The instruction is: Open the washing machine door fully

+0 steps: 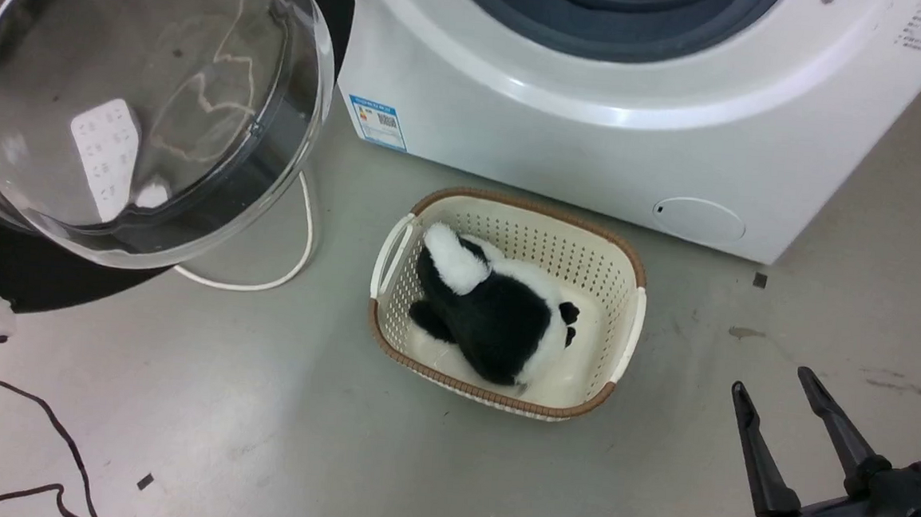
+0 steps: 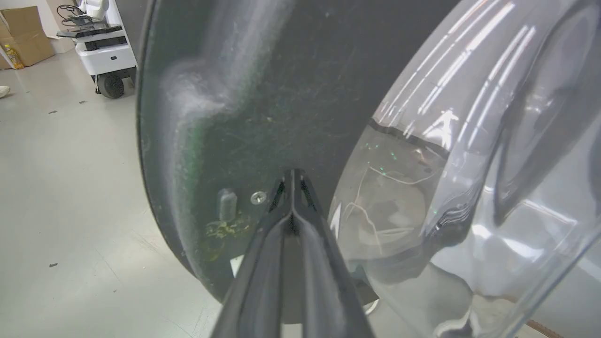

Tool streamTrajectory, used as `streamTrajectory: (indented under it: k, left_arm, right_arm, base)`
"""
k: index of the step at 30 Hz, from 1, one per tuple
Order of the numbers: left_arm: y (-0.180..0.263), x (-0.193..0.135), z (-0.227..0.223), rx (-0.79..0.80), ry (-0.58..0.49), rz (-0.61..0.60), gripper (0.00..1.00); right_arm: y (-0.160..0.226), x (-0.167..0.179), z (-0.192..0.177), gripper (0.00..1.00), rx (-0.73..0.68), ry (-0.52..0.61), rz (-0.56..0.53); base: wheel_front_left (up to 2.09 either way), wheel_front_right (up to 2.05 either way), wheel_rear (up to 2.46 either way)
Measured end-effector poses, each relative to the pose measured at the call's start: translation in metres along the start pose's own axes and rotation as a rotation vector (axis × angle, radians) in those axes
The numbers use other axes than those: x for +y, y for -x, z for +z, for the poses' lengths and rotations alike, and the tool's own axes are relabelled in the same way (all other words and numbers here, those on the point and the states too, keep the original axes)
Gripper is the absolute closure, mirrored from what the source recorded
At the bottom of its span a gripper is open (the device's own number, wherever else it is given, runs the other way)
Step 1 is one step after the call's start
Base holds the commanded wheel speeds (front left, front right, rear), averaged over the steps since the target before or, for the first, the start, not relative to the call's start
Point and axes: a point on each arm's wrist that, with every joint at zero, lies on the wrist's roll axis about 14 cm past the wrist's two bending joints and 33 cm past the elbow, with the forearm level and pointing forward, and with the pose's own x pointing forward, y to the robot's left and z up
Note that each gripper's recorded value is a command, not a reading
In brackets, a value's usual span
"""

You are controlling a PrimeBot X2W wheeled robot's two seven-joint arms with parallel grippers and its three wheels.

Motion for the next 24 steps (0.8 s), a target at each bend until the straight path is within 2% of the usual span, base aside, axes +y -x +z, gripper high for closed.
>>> streamTrajectory:
  k: [8,18,24]
  left_arm:
    - [0.020,-0.045,0.018,-0.101,0.009,-0.173,1.00]
    - [0.089,-0.118,0.039,-0.209,0.158,-0.411,1.00]
    - [0.134,-0.155,0.035,-0.202,0.186,-0.535,1.00]
  right_arm:
    - [0.014,-0.008,0.027,0.00,-0.075,0.017,-0.056]
    - [0.052,-0.026,0.073,0.00,-0.198,0.068,-0.177]
    - [0.085,-0.039,0.091,0.00,-0.249,0.095,-0.265]
  base:
    - [0.00,0.00,0.00]
    - [0.00,0.00,0.00]
    - [0.00,0.00,0.00]
